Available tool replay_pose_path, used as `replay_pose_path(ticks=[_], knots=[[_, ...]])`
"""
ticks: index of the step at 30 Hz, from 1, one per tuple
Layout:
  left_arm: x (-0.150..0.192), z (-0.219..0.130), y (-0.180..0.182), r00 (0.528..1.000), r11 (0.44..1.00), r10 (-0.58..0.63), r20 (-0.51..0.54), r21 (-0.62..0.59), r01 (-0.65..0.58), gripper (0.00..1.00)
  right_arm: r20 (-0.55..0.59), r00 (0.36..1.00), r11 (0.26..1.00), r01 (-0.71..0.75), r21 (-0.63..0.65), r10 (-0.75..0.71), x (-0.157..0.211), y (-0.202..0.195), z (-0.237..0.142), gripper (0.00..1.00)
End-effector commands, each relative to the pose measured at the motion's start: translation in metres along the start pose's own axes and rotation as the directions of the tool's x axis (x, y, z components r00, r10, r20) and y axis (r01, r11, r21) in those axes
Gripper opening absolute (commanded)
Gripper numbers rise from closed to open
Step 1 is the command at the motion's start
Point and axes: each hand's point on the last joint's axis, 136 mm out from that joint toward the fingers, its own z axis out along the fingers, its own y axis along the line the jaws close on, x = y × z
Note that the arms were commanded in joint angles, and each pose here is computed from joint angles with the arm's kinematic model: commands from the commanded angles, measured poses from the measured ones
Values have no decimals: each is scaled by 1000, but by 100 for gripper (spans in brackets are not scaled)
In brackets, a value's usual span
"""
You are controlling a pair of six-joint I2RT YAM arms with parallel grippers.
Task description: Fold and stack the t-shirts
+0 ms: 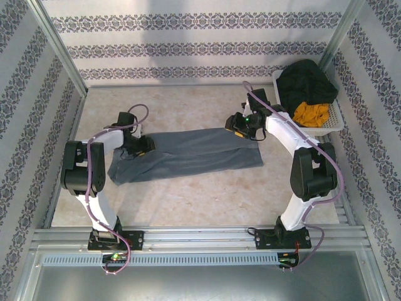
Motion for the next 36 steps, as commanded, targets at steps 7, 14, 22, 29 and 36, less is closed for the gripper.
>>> replay_pose_path(ticks=[7,14,22,29,36], knots=[[13,-25,-20,997,999,30,65,-31,-28,2,-7,1000,1000,-3,-23,3,6,7,-3,48],[34,-40,-35,999,1000,2,44,-19,-1,1,-13,1000,1000,-4,-27,4,8,6,-1,48],[73,-50,-56,995,996,-81,-64,22,83,0,-16,1000,999,-13,-33,12,9,3,-2,47],[111,-45,-74,975,981,-186,-121,35,192,7,-29,999,999,-24,-35,23,17,-5,-1,47],[141,-21,-89,949,966,-246,-198,34,257,25,-69,997,999,-41,-22,39,30,-17,4,47]])
